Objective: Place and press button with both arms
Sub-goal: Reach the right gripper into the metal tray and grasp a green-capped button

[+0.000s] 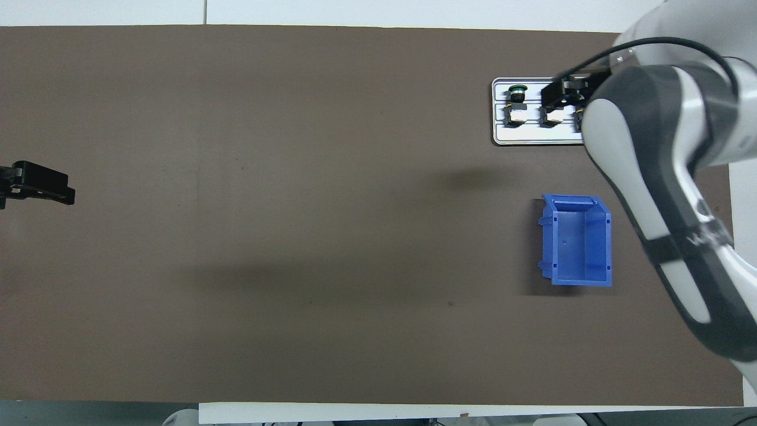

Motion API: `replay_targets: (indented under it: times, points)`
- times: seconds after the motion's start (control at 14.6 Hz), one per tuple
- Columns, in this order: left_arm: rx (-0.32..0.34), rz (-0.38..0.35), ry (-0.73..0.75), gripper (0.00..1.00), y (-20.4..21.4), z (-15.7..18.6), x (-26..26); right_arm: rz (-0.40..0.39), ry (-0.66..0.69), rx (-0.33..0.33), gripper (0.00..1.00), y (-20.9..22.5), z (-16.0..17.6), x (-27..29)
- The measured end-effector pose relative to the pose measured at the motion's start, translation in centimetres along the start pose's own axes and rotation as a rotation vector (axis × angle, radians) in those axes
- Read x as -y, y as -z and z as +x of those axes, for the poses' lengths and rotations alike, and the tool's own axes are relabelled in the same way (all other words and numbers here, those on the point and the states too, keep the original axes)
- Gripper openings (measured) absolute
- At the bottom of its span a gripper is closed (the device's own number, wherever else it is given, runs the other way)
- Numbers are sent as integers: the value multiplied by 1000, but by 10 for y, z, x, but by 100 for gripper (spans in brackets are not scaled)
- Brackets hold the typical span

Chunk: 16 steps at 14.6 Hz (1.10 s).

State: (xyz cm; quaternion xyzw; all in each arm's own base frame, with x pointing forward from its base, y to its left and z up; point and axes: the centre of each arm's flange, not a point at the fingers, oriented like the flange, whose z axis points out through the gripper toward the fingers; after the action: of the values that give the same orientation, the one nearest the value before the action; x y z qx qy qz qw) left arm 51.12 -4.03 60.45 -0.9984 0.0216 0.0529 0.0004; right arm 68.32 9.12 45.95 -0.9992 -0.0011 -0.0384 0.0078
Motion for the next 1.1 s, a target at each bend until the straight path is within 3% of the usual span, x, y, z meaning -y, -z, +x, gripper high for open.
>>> replay_targets:
  times: [0.27,1.1]
  points:
    - [0,0,0,100,0,0,0,14,-32,6,100,-80,22,-9]
    - [0,0,2,100,0,0,1,16,49,6,84,-160,24,3]
